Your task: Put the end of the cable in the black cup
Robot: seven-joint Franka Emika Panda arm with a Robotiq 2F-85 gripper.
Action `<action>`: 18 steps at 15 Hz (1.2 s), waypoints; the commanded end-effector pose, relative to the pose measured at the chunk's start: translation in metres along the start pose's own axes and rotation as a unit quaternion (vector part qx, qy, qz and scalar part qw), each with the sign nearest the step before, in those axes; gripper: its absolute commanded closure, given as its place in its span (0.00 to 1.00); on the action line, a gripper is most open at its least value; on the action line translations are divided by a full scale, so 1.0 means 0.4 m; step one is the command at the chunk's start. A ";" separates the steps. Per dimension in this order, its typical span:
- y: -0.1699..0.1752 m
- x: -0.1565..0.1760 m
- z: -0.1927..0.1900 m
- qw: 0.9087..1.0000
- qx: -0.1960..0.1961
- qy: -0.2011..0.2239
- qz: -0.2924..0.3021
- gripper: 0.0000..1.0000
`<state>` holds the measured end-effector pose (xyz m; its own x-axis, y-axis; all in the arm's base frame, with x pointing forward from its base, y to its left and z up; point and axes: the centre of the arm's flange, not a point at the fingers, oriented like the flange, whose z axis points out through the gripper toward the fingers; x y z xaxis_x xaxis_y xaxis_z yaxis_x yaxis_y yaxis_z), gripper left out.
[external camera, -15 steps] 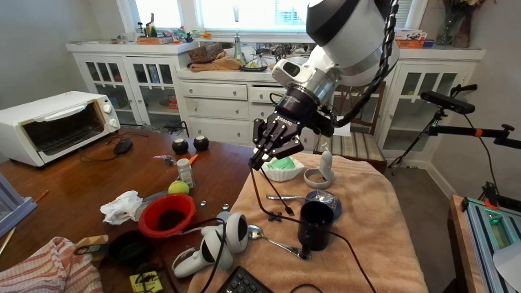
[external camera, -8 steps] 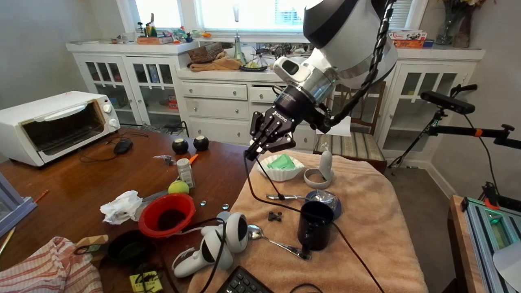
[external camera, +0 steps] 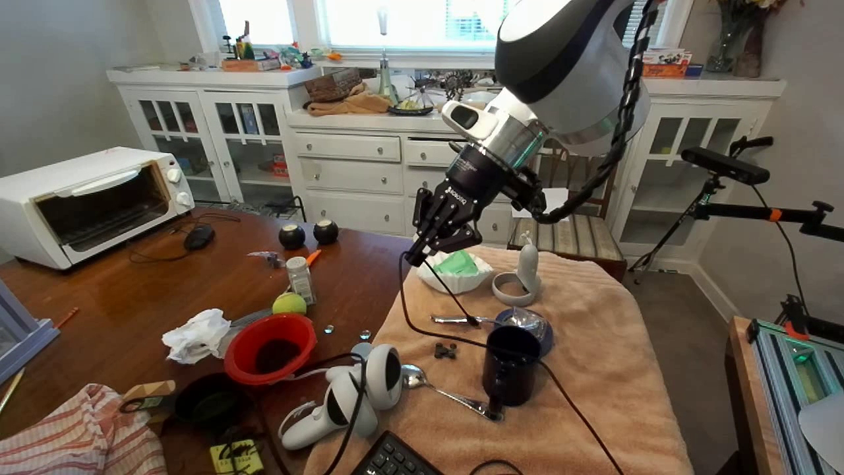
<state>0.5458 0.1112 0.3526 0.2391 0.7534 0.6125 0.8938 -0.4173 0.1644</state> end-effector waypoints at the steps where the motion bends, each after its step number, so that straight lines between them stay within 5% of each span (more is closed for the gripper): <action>1: -0.020 0.032 -0.017 0.999 -0.001 -0.029 0.023 0.99; 18: -0.091 0.107 -0.020 0.986 0.033 -0.148 0.067 0.99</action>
<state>0.5313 0.1519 0.3765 0.4300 0.8092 0.4003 0.8646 -0.4967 0.0752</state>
